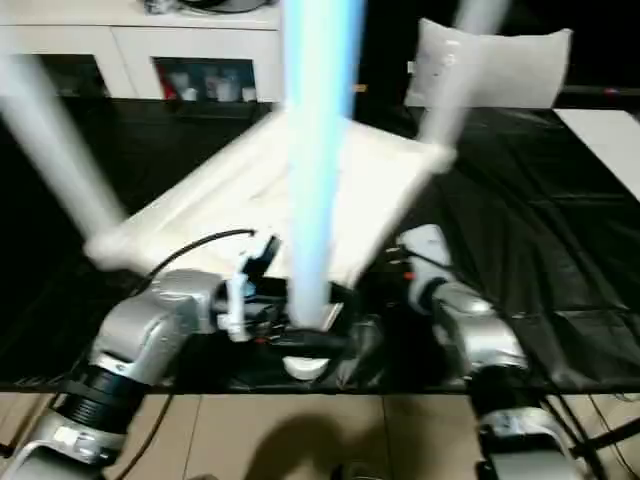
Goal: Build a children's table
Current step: Rotate table base
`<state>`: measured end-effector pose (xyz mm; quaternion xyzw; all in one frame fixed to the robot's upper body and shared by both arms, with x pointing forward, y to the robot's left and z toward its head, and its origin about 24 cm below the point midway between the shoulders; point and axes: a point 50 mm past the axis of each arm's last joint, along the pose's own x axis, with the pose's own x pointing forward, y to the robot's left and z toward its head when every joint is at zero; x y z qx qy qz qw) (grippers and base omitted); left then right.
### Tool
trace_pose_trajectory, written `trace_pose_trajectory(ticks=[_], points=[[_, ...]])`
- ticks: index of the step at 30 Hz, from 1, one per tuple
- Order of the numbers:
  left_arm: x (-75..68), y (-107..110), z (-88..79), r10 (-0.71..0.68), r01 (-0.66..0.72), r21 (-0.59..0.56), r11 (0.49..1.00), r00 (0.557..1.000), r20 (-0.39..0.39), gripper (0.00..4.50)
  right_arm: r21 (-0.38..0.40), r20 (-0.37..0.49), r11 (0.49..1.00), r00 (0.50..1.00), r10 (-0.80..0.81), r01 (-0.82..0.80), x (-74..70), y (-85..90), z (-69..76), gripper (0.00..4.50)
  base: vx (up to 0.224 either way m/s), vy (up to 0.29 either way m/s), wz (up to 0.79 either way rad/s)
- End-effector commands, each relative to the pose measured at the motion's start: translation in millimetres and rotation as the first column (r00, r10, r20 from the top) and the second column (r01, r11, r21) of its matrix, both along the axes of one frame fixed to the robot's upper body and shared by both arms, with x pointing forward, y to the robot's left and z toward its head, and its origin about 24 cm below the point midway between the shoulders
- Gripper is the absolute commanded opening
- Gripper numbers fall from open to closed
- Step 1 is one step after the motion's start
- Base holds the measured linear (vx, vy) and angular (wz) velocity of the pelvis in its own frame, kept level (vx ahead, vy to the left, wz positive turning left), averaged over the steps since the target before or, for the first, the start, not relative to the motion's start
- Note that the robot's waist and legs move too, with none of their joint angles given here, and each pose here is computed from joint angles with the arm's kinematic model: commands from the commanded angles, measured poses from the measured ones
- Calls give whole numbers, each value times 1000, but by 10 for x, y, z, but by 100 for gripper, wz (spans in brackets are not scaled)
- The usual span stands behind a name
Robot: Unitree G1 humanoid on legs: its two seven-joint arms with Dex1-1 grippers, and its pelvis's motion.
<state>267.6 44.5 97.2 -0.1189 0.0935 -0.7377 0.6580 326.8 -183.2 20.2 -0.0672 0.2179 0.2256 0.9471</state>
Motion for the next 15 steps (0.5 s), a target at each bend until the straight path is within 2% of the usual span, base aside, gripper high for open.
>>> trace_pose_trajectory(ticks=[1,3,5,7,10,15], points=[[-1,-97,19,15,-15,15,1000,999,37,447,4,18,997,997,76,-77,38,173,42,450,0,0,0],[22,-125,9,41,-42,19,999,998,49,447,5,17,996,996,90,-90,33,204,36,450,0,0,0],[39,-177,29,62,-62,4,998,997,49,447,53,22,979,981,195,-195,-28,325,42,450,0,0,0],[22,-243,70,61,-60,-27,998,997,43,447,58,23,970,971,236,-237,-59,397,20,450,0,0,0],[-13,-326,102,50,-49,-49,998,998,34,447,50,23,968,970,243,-244,-58,455,-12,450,0,0,0],[16,-360,84,73,-72,-31,997,996,48,447,66,55,969,971,234,-238,-1,503,44,450,0,0,0]])
